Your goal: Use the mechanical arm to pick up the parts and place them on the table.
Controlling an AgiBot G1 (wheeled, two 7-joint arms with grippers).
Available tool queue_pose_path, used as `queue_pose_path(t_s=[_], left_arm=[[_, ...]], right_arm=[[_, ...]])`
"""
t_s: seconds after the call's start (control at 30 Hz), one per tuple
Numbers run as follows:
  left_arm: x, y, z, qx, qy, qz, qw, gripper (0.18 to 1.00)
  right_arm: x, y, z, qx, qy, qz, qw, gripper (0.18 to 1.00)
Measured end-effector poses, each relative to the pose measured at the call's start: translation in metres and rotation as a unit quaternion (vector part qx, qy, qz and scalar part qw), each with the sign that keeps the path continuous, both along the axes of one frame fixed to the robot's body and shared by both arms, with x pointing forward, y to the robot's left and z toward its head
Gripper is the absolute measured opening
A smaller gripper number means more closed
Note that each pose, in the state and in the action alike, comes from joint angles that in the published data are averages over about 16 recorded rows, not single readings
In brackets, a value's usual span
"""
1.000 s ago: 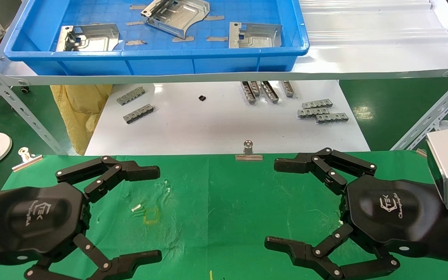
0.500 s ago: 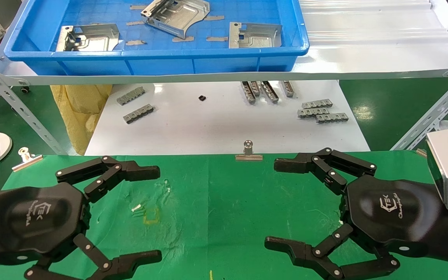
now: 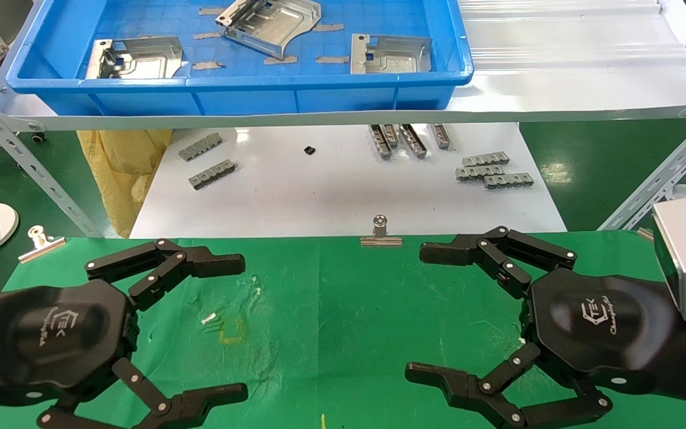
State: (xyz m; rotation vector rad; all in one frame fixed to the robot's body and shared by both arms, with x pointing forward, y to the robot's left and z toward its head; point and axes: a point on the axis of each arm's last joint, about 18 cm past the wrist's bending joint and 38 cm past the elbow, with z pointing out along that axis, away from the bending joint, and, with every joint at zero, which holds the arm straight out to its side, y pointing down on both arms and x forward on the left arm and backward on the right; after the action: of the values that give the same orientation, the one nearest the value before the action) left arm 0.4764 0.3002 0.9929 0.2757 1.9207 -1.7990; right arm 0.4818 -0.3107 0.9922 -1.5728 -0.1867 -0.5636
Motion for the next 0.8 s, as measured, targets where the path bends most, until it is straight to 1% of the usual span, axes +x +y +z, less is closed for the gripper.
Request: queue_pose_path(t_s=[0.8], left_arm=[[0.0,0.0,0.0,0.0,0.0,0.0,1.0,1.001]], right_arm=[[0.0,0.0,0.0,0.0,0.0,0.0,1.0,1.0]])
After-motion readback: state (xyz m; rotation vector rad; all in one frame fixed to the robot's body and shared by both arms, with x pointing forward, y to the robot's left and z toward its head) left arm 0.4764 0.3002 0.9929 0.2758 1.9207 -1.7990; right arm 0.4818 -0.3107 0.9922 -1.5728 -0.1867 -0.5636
